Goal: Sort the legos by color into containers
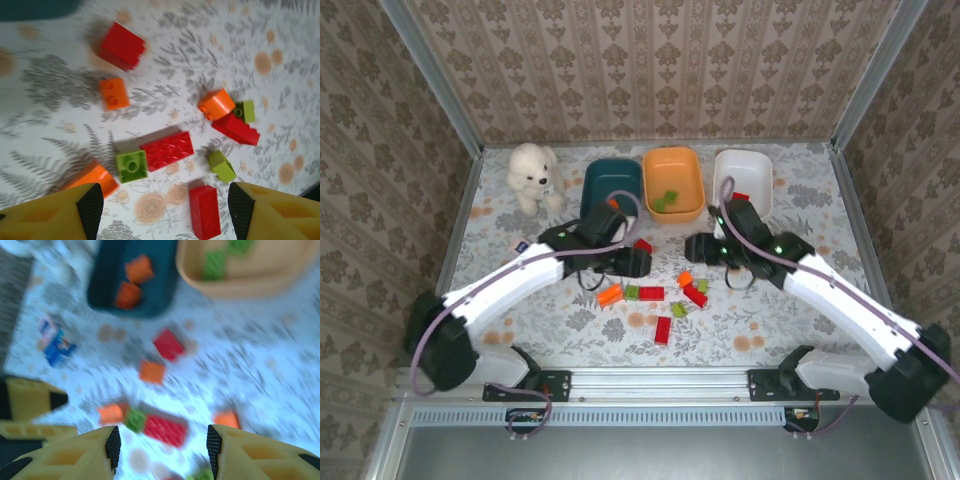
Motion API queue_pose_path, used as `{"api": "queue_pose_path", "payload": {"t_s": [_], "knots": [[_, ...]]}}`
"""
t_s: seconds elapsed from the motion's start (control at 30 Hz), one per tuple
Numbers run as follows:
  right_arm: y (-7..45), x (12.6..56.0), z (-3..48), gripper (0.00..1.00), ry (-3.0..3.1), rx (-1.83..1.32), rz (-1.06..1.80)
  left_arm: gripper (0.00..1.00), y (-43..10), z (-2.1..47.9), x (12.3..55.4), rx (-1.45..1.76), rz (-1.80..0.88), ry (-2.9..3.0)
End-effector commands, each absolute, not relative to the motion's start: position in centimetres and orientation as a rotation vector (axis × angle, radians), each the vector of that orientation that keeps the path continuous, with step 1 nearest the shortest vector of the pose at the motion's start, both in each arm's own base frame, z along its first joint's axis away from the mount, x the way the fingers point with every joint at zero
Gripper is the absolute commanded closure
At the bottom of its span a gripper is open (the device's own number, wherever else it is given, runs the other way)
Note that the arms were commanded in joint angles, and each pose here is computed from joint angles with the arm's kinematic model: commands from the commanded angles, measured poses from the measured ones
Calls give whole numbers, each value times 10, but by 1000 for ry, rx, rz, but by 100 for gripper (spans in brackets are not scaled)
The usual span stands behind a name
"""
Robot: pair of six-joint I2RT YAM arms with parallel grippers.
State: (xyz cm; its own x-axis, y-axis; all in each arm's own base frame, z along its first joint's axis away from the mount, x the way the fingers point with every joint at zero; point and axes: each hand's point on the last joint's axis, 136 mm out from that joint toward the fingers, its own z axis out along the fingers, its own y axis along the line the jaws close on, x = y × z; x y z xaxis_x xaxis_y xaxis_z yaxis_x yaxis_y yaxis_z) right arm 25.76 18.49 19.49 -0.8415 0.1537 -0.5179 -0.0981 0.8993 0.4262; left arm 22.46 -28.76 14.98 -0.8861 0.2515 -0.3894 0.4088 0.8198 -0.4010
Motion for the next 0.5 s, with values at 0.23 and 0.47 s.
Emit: {"api": "queue_pose_path", "payload": {"t_s": [0.23,0.47], "knots": [[117,192,200,47,2484,264,528,28,-345,96,243,61,-453,3026],[116,180,209,46,2470,199,563,27,-375,70,234,-334,-402,3127]]}}
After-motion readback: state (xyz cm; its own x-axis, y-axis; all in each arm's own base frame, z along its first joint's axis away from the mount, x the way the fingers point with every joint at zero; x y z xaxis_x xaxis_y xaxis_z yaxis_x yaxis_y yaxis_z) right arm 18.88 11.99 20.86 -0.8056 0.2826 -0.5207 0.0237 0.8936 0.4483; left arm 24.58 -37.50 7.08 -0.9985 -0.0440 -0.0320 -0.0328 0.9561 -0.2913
